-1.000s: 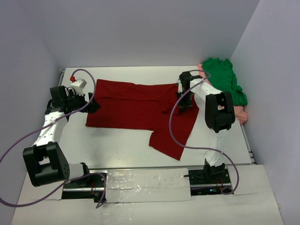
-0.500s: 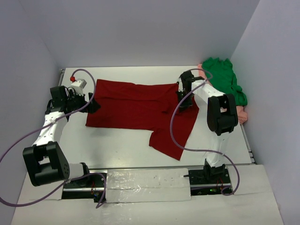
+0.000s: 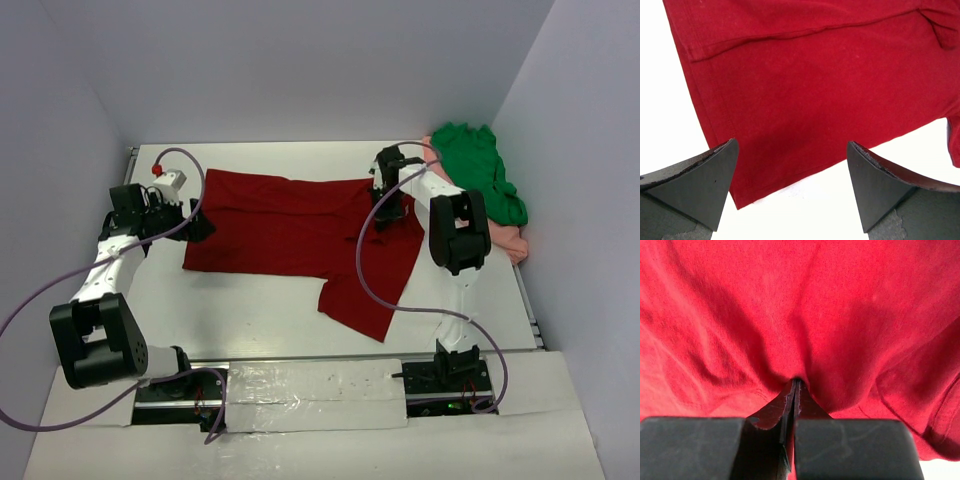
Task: Fold and stack the t-shirts
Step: Fold the flattened tshirt in 1/3 of the way
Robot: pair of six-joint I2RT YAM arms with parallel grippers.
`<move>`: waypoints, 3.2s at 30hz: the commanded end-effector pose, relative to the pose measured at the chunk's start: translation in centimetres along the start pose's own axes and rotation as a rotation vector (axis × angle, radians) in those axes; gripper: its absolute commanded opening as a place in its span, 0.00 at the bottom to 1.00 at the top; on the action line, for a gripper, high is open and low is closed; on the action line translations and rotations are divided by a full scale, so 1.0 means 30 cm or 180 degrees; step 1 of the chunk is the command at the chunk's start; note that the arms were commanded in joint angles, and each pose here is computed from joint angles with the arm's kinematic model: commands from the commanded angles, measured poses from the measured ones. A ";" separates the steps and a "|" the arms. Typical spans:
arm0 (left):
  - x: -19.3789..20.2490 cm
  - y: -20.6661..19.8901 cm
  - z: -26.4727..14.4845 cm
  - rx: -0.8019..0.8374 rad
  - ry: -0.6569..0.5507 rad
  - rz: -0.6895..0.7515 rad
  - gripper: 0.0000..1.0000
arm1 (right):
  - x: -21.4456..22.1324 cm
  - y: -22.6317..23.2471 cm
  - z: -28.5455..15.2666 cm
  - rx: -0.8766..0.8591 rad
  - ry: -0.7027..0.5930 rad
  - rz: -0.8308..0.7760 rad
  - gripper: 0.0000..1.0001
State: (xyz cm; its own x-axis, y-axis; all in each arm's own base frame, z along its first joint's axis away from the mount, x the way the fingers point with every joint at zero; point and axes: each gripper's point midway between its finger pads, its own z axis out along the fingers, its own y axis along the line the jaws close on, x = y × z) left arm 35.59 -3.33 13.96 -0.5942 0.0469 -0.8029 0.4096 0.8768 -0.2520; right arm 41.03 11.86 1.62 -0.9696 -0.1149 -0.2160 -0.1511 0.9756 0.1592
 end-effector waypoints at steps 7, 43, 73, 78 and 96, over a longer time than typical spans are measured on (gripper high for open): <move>-0.053 0.041 0.013 -0.0006 -0.0069 0.0101 0.99 | -0.045 0.046 0.035 -0.0158 0.0222 0.0095 0.00; -0.075 -0.069 -0.108 0.0126 -0.0321 0.0458 0.99 | -0.284 0.237 -0.770 -0.0601 -0.2356 -0.0965 0.44; 0.265 0.126 -0.120 -0.0886 0.0390 0.0177 0.99 | 0.131 -0.082 -0.542 0.0727 -0.1370 -0.0793 0.40; 0.320 0.130 -0.093 -0.0717 0.0675 0.0072 0.98 | 0.127 -0.099 -0.543 0.0822 -0.1376 -0.0766 0.40; 0.366 0.135 -0.043 -0.0497 0.0908 -0.0148 0.94 | 0.125 -0.106 -0.572 0.0874 -0.1470 -0.0738 0.39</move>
State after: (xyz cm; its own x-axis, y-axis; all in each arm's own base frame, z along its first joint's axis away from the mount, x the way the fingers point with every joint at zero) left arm 28.21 1.05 3.05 -0.8271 0.1147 -0.5502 0.2614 0.9452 -0.1958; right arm 34.06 5.08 15.55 -0.7568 -0.3103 -0.5753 -0.2549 0.9506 -0.1773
